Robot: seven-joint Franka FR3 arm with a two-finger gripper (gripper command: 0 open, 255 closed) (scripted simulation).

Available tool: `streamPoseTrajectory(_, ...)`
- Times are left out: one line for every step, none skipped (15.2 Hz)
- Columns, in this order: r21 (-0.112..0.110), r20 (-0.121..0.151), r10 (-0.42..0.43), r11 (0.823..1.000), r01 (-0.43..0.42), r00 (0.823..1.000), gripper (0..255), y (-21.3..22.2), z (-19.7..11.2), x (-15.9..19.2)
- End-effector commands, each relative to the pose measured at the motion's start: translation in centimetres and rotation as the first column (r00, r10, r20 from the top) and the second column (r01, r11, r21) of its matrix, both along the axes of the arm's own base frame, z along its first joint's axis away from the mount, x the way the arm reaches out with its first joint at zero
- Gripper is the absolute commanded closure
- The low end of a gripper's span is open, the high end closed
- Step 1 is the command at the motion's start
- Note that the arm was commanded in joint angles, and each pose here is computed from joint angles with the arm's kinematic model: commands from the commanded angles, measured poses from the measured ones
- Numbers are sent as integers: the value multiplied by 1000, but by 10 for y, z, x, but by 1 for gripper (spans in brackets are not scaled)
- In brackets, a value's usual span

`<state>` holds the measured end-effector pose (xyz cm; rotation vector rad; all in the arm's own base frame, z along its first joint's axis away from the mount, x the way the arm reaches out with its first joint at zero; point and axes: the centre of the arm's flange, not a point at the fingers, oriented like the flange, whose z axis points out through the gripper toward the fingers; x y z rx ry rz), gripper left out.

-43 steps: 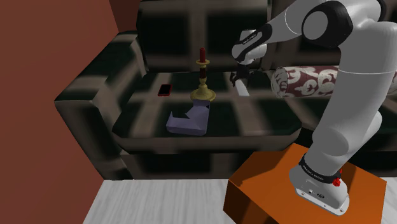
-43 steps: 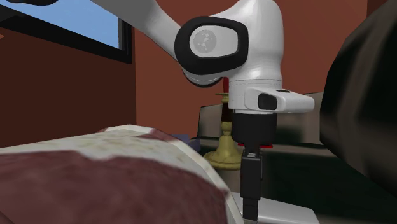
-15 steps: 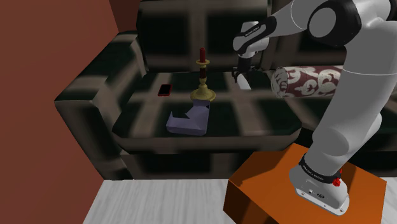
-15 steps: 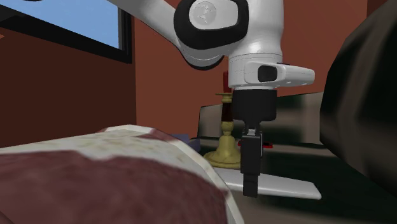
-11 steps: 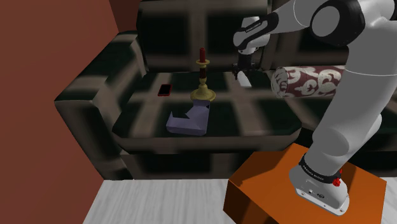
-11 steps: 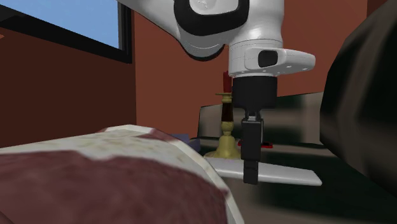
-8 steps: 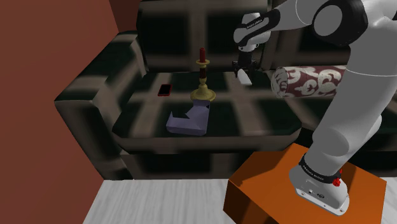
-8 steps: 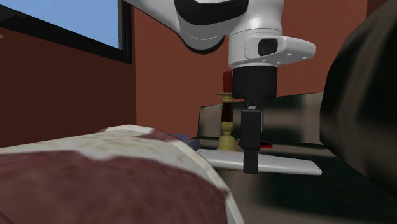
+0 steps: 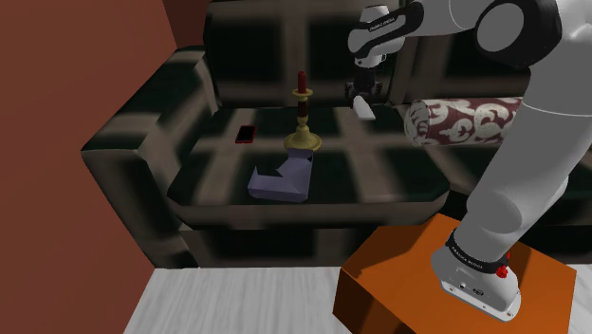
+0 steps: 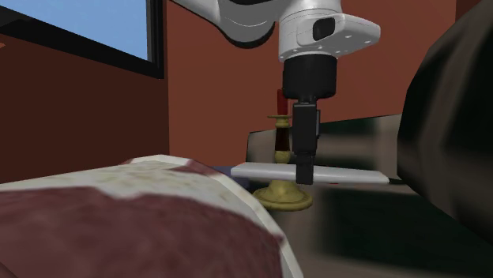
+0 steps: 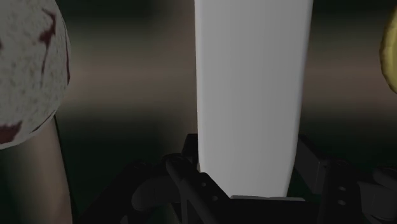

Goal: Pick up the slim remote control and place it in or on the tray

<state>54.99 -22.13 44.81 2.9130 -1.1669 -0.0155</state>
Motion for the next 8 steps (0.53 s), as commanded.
streamPoseTrajectory(0, 0, 0, 1000, 0, 1000, 255, 24, 1, 0)
streamPoseTrajectory(0, 0, 0, 1000, 0, 1000, 255, 37, 1, 1)
streamPoseTrajectory(0, 0, 0, 1000, 0, 1000, 255, 50, 1, 1)
streamPoseTrajectory(0, 0, 0, 1000, 0, 1000, 255, 64, 1, 1)
streamPoseTrajectory(0, 0, 0, 1000, 0, 1000, 255, 77, 1, 1)
streamPoseTrajectory(0, 0, 0, 1000, 0, 1000, 255, 90, 1, 2)
streamPoseTrajectory(0, 0, 0, 1000, 0, 1000, 255, 103, 1, 2)
streamPoseTrajectory(0, 0, 0, 1000, 0, 1000, 255, 116, 1, 2)
